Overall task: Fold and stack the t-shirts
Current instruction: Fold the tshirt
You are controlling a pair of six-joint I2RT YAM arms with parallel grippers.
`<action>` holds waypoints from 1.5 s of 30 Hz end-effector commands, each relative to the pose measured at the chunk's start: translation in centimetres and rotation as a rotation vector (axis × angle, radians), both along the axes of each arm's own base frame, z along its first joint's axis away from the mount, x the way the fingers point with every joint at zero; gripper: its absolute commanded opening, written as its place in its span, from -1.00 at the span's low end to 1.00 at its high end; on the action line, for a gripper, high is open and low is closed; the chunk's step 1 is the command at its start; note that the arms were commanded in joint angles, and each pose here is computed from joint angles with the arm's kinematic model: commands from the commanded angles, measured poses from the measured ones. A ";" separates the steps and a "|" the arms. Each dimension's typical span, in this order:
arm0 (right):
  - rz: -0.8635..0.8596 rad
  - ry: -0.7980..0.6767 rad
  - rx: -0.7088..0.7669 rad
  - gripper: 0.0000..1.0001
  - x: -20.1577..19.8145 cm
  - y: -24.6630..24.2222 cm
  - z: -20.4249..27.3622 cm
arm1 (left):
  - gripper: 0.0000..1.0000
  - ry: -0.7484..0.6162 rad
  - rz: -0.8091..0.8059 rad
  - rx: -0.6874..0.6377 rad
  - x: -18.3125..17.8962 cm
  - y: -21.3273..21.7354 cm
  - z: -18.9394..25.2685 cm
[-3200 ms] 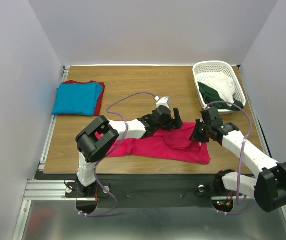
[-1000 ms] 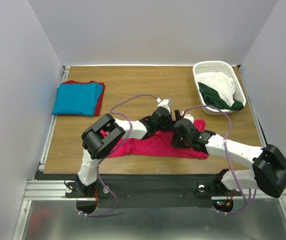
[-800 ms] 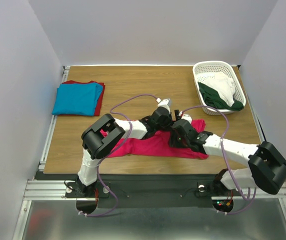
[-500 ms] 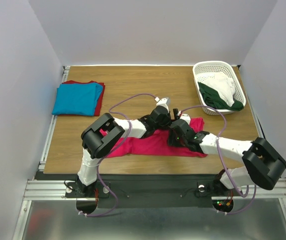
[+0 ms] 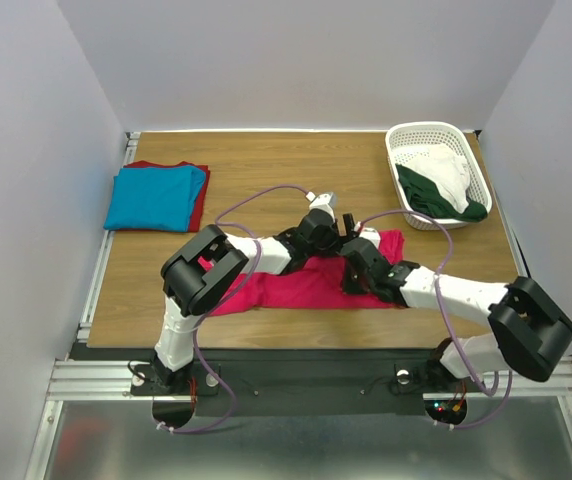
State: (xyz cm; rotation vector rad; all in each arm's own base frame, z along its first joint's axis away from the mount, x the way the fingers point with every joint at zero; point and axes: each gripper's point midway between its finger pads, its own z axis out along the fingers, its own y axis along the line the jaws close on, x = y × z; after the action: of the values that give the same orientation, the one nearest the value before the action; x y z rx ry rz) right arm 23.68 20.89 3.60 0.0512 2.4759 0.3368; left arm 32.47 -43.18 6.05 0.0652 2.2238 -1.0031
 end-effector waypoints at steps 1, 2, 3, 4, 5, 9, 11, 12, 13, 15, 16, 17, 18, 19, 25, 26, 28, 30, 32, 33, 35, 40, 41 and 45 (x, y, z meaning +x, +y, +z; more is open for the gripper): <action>0.020 -0.063 0.068 -0.91 0.5 1.1 4.7 | 0.96 0.002 -0.024 -0.008 -0.8 0.1 0.1; 0.027 -0.052 0.071 -0.90 0.1 1.1 4.9 | 0.96 0.000 -0.021 -0.008 -0.7 0.1 0.1; 0.030 -0.051 0.079 -0.86 0.0 1.2 5.3 | 0.96 0.001 -0.020 -0.007 -0.7 0.2 0.1; 0.031 -0.047 0.082 -0.85 -0.1 1.2 5.4 | 0.96 0.000 -0.018 -0.008 -0.6 0.3 0.1; 0.031 -0.040 0.092 -0.82 -0.3 1.2 5.7 | 0.96 0.001 -0.020 -0.009 -0.7 0.3 0.1; 0.026 -0.020 0.092 -0.70 -0.9 0.9 5.4 | 0.96 0.001 -0.015 -0.007 -0.6 0.5 0.1; 0.019 -0.017 0.088 -0.51 -1.1 0.6 5.4 | 0.96 0.000 -0.012 -0.008 -0.5 0.7 0.2; 0.015 -0.017 0.089 -0.37 -1.2 0.4 5.6 | 0.96 0.000 -0.011 -0.006 -0.5 0.7 0.1; 0.013 -0.018 0.086 -0.32 -1.3 0.2 5.8 | 0.96 0.001 -0.011 -0.005 -0.5 0.8 0.0; 0.002 -0.028 0.082 -0.18 -1.5 -0.3 6.5 | 0.96 0.000 -0.007 -0.005 -0.4 1.0 0.1; -0.002 -0.037 0.087 -0.07 -1.5 -0.4 6.9 | 0.96 0.001 -0.006 -0.003 -0.4 1.0 0.0; -0.010 -0.048 0.080 -0.03 -1.4 -0.7 7.1 | 0.96 0.001 -0.004 -0.003 -0.4 1.1 0.0; -0.017 -0.051 0.075 0.05 -1.5 -1.0 7.1 | 0.96 0.001 -0.004 -0.004 -0.3 1.1 0.0; -0.024 -0.050 0.064 0.09 -1.5 -1.3 6.8 | 0.96 0.001 -0.002 -0.004 -0.3 1.1 0.0; -0.091 -0.004 -0.030 0.19 -1.6 -2.9 3.7 | 0.96 -0.003 -0.003 -0.006 -0.1 1.2 0.2; -0.094 0.013 -0.052 0.19 -1.7 -3.0 3.1 | 0.96 -0.003 -0.006 -0.008 -0.2 1.2 0.3; -0.097 0.027 -0.063 0.19 -1.9 -3.2 2.6 | 0.96 -0.002 -0.008 -0.007 -0.2 1.2 0.2; -0.109 0.029 -0.065 0.19 -2.1 -3.6 2.5 | 0.96 -0.003 -0.010 -0.008 -0.3 1.2 0.4; -0.118 0.026 -0.068 0.19 -2.2 -3.9 2.7 | 0.96 -0.005 -0.007 -0.009 -0.3 1.3 0.4; -0.130 0.023 -0.068 0.19 -2.4 -4.3 2.9 | 0.96 -0.006 -0.005 -0.009 -0.3 1.3 0.5; -0.144 0.019 -0.071 0.19 -2.7 -4.8 3.2 | 0.96 -0.005 -0.005 -0.008 -0.3 1.4 0.5; -0.189 0.027 -0.107 0.20 -3.6 -6.6 2.8 | 0.96 -0.004 -0.006 -0.007 -0.2 1.4 0.3; -0.196 0.032 -0.109 0.21 -3.8 -6.8 2.6 | 0.96 -0.004 -0.006 -0.007 -0.2 1.4 0.3; -0.209 0.045 -0.123 0.22 -3.9 -7.0 2.0 | 0.97 -0.006 -0.006 -0.009 -0.2 1.4 0.5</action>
State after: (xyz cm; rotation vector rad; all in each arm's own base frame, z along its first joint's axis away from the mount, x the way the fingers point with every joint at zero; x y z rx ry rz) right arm 20.08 15.15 6.38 0.2249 2.5029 0.1719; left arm 32.46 -42.86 5.98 0.0680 2.2094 -1.0382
